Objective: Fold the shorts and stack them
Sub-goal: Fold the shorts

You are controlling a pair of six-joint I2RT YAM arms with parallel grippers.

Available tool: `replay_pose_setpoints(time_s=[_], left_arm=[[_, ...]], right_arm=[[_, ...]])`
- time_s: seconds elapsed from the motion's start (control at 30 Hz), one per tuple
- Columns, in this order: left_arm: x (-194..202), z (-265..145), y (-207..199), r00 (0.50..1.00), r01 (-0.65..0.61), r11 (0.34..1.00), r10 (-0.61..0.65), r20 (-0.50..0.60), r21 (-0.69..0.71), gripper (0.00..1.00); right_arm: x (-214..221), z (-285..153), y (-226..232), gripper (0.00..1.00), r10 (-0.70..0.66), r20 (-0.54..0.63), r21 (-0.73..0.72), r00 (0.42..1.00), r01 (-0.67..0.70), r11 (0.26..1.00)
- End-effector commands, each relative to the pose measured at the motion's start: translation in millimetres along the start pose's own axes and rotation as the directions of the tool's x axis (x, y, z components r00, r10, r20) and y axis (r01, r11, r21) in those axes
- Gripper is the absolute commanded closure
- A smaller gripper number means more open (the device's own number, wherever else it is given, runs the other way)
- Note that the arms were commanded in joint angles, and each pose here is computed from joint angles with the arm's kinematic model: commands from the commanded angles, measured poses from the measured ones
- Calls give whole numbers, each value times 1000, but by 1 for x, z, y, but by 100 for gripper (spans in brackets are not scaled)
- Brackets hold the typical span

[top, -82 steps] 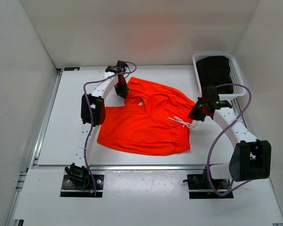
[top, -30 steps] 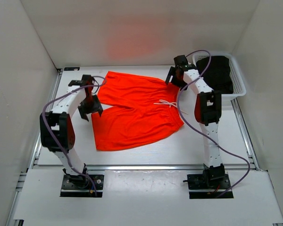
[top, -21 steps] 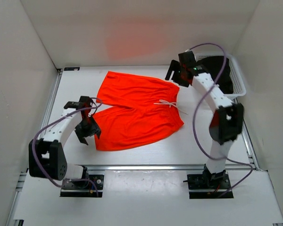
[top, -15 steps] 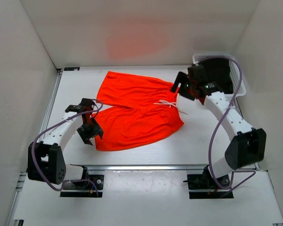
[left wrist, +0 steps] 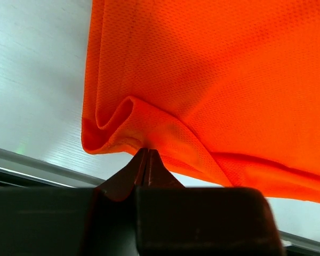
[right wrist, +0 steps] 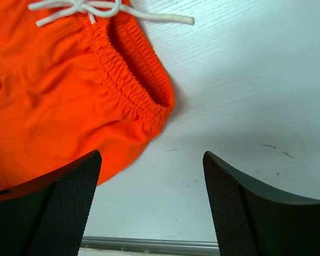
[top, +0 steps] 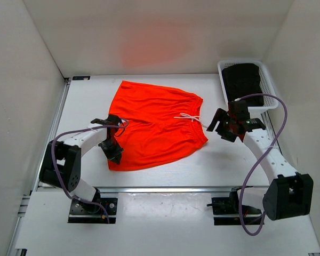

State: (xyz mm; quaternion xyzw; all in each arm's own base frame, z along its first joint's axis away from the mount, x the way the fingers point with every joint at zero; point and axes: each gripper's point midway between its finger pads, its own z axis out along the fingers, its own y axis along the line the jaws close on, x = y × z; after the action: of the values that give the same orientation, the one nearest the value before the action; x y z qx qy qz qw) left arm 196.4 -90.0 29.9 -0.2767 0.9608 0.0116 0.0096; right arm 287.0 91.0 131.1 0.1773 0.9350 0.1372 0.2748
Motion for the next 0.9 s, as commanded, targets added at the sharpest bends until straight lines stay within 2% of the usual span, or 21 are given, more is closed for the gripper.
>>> replay_pose_setpoints(time_s=[0.0,0.13,0.17,0.2,0.27,0.3,0.33,0.37,0.5,0.63,0.67,0.7,0.8,0.87], left_arm=[[2,-5,3,999,18,1000,-19,33,8,90],[11,-19,12,997,51,999,-51,57,3,90],[5,-25,13,992,65,998,-66,104,13,90],[4,-27,16,990,75,997,-75,119,8,84],[-7,-33,14,984,88,996,-89,155,14,46],[-12,-30,12,983,99,995,-99,152,9,30],[-17,-30,11,983,91,996,-89,163,-4,28],[-23,-28,10,979,94,995,-88,183,-23,28],[-29,-4,11,986,97,989,-80,146,-115,29],[-24,9,5,990,95,992,-85,115,-83,34],[-20,13,9,992,84,991,-74,100,-103,37],[-18,13,7,993,83,992,-75,89,-96,49],[-13,10,10,992,106,991,-98,83,-87,73],[-9,-3,11,989,107,993,-101,106,-52,73]], right_arm=[[0,-11,0,19,-21,12,-31,1000,21,999],[4,-12,-3,19,-21,4,-26,1000,21,999],[7,-10,-5,19,-20,-3,-21,1000,20,1000],[8,-10,-3,19,-20,-9,-30,1000,20,999],[15,-5,-8,19,-19,-22,-22,1000,19,1000],[16,-6,-6,19,-20,-28,-31,999,19,999],[16,-6,-6,19,-20,-28,-31,999,19,999],[19,-4,-8,19,-19,-36,-26,999,18,999],[21,-5,-10,18,-19,-36,-26,999,18,999],[21,-5,-10,18,-19,-36,-26,999,18,999],[20,-7,-9,18,-20,-28,-31,999,19,999],[20,-7,-9,18,-20,-28,-31,999,19,999],[17,-8,-7,18,-20,-20,-36,1000,19,999],[16,-10,-6,18,-29,-20,-36,999,29,999]])
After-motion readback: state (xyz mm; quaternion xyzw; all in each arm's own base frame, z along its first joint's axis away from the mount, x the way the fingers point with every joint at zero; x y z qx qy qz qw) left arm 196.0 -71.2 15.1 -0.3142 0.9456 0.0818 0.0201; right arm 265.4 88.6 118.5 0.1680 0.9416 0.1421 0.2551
